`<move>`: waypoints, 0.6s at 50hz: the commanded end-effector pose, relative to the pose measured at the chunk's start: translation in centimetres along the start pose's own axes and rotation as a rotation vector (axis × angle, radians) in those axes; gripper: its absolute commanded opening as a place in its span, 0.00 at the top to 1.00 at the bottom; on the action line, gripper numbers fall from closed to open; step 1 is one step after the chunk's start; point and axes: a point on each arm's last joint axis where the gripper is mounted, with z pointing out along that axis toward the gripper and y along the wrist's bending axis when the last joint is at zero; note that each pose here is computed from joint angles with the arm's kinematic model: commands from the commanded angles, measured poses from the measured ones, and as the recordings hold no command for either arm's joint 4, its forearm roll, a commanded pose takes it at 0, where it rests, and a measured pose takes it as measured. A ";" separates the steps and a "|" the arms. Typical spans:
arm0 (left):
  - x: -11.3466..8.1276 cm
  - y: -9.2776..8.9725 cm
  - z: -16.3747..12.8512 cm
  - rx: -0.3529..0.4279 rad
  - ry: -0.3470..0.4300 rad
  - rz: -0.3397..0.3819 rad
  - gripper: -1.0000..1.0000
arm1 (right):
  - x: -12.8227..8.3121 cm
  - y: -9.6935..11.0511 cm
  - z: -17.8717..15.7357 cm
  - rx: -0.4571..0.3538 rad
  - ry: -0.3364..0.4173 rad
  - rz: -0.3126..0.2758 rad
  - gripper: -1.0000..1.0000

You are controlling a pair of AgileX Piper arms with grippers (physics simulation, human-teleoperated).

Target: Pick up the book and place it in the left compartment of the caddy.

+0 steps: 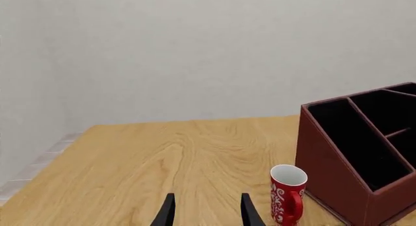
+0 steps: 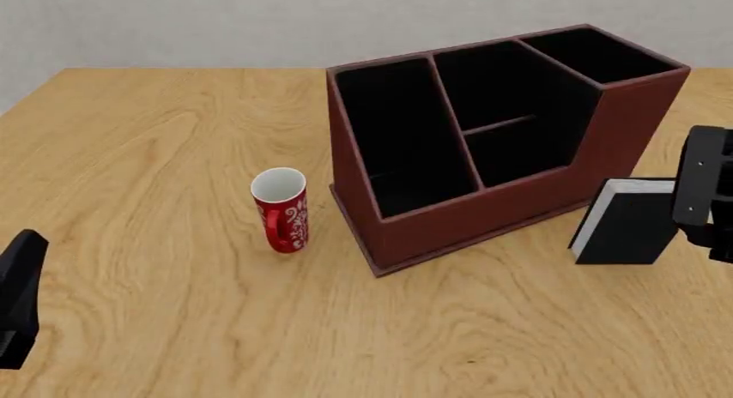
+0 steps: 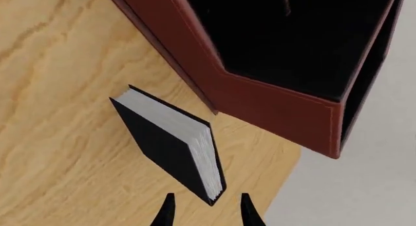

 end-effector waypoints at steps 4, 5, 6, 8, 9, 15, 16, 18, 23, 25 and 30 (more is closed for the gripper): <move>0.6 0.1 0.0 -0.014 0.009 -0.006 0.00 | 0.2 -0.5 1.6 -0.014 0.008 -0.039 0.00; 0.6 0.1 0.0 -0.014 0.009 -0.006 0.00 | 0.2 -0.5 1.6 -0.014 0.008 -0.039 0.00; 0.7 0.1 0.0 -0.015 0.010 -0.007 0.00 | 0.3 -0.5 1.7 -0.014 0.008 -0.041 0.00; 0.7 0.1 0.0 -0.018 0.011 -0.006 0.00 | 0.1 -0.4 1.9 -0.021 0.003 -0.044 0.00; 0.7 0.1 0.0 -0.019 0.012 -0.007 0.00 | 0.1 -0.4 2.0 -0.022 0.002 -0.045 0.00; 1.1 0.1 0.1 -0.030 0.018 -0.009 0.00 | 0.0 -0.3 2.9 -0.033 -0.001 -0.064 0.00; 1.1 0.1 0.1 -0.030 0.019 -0.009 0.00 | 0.0 -0.2 3.0 -0.034 -0.001 -0.067 0.00; 1.1 0.1 0.1 -0.033 0.019 -0.009 0.00 | -0.1 -0.4 3.6 -0.038 -0.004 -0.072 0.00; 1.1 0.2 0.1 -0.037 0.020 -0.007 0.00 | -0.4 -0.3 4.3 -0.043 -0.010 -0.078 0.00; 1.1 0.2 0.1 -0.038 0.020 -0.006 0.00 | -0.4 -0.3 4.4 -0.044 -0.011 -0.080 0.00; 1.2 0.2 0.1 -0.044 0.022 -0.006 0.00 | -0.6 -0.3 5.0 -0.050 -0.015 -0.085 0.00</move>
